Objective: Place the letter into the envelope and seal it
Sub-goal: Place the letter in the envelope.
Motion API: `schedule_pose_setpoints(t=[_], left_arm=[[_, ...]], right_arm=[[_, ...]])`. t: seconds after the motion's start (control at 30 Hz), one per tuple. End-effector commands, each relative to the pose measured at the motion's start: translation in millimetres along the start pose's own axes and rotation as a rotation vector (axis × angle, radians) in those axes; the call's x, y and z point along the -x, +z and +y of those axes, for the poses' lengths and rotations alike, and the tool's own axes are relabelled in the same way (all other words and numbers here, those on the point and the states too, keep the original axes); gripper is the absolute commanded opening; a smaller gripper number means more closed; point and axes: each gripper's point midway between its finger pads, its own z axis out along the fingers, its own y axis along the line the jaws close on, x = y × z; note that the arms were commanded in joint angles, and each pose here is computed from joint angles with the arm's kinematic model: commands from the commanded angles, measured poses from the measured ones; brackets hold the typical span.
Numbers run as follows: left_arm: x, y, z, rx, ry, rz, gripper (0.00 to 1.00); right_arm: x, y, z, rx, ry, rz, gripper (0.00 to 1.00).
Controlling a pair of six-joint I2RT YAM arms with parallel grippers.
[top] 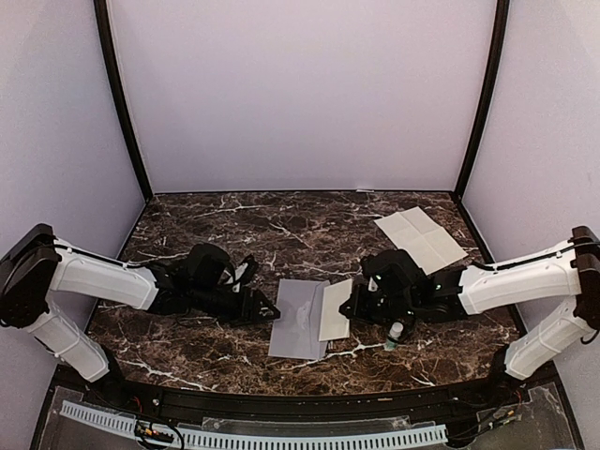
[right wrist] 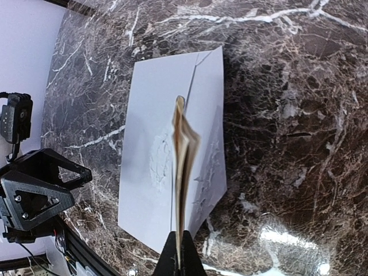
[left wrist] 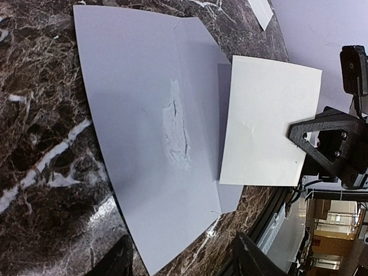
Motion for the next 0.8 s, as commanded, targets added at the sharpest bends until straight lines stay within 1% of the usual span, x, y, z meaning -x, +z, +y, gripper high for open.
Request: schedule_pose_setpoints(t=[0.0,0.13,0.3,0.77], left_arm=[[-3.6,4.1,5.4,-0.003,0.020,0.015,0.57],[-6.8,10.4,12.5,0.011,0.018,0.033,0.56],[-7.6,17.7,18.1,0.028,0.014,0.047,0.52],[-12.0,30.8,29.5,0.048,0.006,0.076,0.42]], right_arm=[[-0.9,6.1,-16.1,-0.034,0.030,-0.012,0.00],[-4.8,8.0,-24.1,-0.051,0.038,-0.003,0.00],[-6.8,10.4,-33.6,-0.080,0.051,0.001,0.00],[-10.4,15.5,-37.9,-0.092,0.057,0.013,0.00]])
